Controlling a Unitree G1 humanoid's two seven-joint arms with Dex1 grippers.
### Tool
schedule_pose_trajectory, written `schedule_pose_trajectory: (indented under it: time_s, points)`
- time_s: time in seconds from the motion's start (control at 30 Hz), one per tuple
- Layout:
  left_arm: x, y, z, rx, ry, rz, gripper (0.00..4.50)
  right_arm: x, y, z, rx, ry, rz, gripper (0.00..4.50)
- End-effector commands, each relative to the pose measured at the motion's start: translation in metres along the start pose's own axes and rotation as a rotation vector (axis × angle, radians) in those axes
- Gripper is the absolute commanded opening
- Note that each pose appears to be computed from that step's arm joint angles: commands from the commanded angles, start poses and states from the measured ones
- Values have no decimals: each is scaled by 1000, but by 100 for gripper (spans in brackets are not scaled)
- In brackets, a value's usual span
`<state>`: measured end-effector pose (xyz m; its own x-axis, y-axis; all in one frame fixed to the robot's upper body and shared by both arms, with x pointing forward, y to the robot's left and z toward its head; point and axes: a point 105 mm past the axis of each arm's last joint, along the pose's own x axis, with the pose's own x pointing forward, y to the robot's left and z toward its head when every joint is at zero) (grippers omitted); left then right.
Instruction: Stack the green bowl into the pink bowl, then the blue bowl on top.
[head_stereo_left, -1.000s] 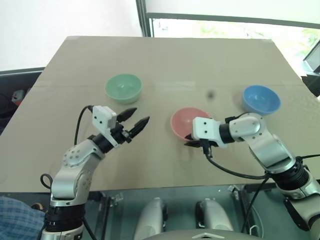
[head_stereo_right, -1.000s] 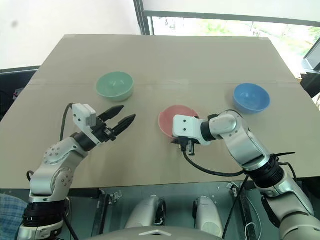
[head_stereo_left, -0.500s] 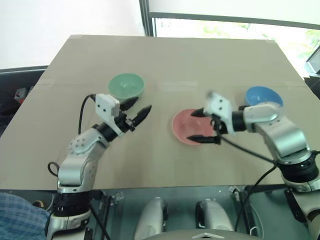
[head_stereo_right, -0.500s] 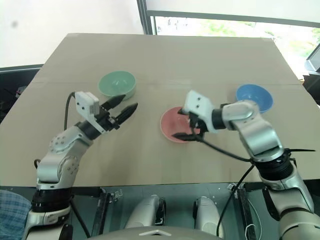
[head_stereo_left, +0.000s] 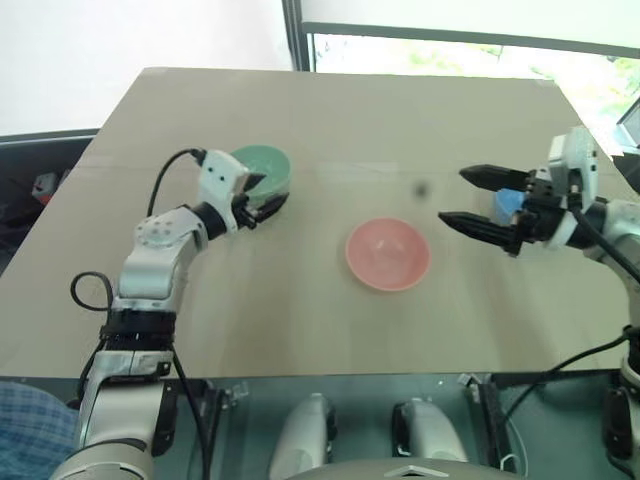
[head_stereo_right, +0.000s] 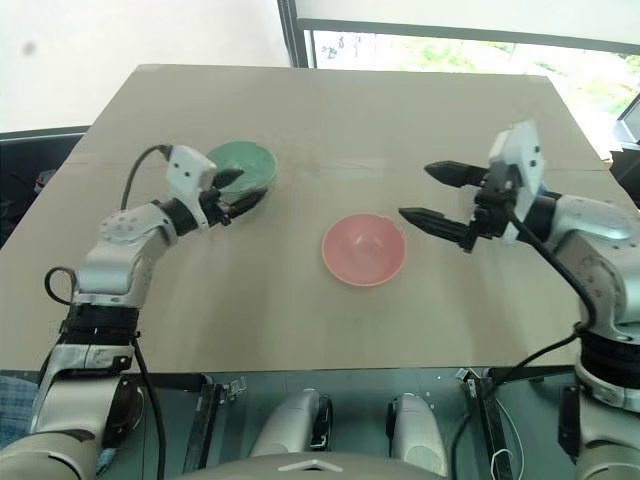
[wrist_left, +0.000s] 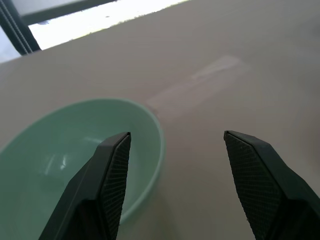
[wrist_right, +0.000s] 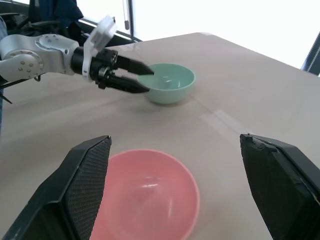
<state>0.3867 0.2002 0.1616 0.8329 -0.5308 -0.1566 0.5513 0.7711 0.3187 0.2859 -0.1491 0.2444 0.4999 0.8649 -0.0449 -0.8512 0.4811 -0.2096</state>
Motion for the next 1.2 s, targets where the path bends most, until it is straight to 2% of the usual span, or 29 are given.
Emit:
schedule_pose_trajectory:
  time_s: [0.03, 0.3, 0.53, 0.7, 0.77, 0.9, 1.0, 1.2]
  points:
    - [3, 5, 4, 103, 14, 4, 315, -9, 3, 13, -70, -33, -24, 434]
    - [7, 11, -6, 151, 52, 19, 315, -15, -6, 12, -91, -21, -80, 434]
    - [7, 26, -17, 265, 148, 27, 315, -12, -5, 13, -98, -41, -61, 434]
    - [10, 28, -18, 278, 153, 7, 315, -13, -4, 10, -99, -42, -47, 434]
    - [13, 27, -17, 282, 147, 1, 272, -12, -4, 9, -103, -40, -45, 450]
    - [18, 25, -18, 311, 151, -17, 138, -11, -5, 7, -105, -36, -43, 450]
    - [24, 19, -17, 324, 143, -48, 7, -10, -5, 10, -103, -48, -44, 450]
    - [32, 10, -12, 338, 115, -78, 7, -7, -4, 10, -105, -51, -40, 450]
